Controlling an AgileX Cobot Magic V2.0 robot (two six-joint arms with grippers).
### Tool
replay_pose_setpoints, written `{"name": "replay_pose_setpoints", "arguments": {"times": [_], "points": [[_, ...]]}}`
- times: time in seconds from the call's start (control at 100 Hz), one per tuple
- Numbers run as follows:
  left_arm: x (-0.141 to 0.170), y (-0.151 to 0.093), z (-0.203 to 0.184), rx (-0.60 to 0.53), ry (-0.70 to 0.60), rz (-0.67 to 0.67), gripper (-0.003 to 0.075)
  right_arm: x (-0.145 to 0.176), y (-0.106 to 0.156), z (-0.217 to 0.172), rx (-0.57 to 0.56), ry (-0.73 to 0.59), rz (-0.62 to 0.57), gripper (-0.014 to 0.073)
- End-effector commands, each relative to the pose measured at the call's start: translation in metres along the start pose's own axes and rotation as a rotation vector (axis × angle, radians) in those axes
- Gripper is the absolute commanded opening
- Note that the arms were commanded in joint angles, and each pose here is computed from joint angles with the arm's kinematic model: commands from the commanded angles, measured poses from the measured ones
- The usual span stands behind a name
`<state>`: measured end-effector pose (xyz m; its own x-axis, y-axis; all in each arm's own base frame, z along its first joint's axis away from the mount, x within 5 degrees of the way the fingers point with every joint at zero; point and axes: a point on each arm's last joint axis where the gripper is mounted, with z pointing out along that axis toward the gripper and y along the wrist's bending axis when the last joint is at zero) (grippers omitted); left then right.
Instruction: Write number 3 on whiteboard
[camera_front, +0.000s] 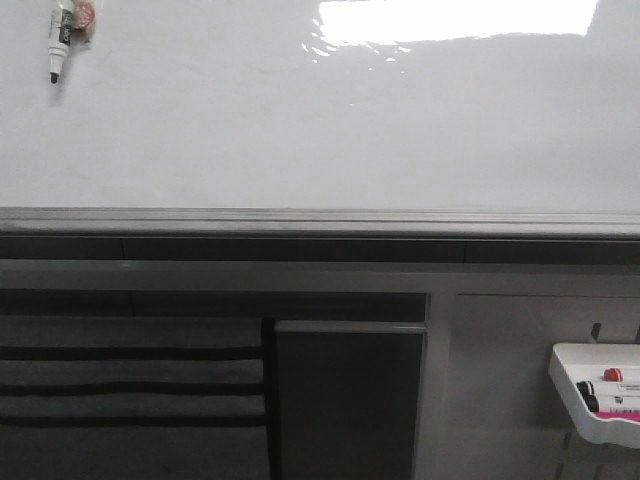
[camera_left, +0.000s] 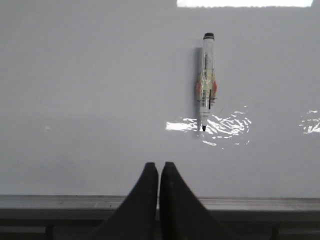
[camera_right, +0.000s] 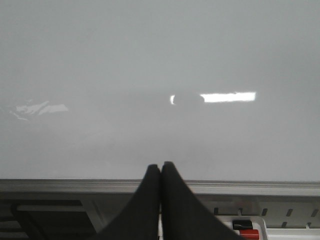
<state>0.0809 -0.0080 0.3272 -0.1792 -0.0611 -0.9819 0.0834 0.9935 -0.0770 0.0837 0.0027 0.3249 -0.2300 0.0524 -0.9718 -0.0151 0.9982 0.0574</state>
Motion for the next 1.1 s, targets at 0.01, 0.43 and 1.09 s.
{"name": "replay_pose_setpoints", "arguments": {"times": [0.01, 0.43, 1.09], "points": [[-0.015, -0.001, 0.006, 0.001, -0.064, 0.003, -0.0020, -0.016, 0.000, 0.001, 0.007, -0.074, -0.014, -0.0062], [-0.012, 0.000, 0.030, -0.006, 0.009, 0.117, 0.0348, -0.012, -0.004, 0.004, 0.046, -0.017, -0.125, 0.0293], [-0.018, -0.040, 0.159, 0.149, 0.118, 0.115, 0.0437, -0.013, -0.004, 0.004, 0.044, -0.024, -0.120, 0.0354]]}}
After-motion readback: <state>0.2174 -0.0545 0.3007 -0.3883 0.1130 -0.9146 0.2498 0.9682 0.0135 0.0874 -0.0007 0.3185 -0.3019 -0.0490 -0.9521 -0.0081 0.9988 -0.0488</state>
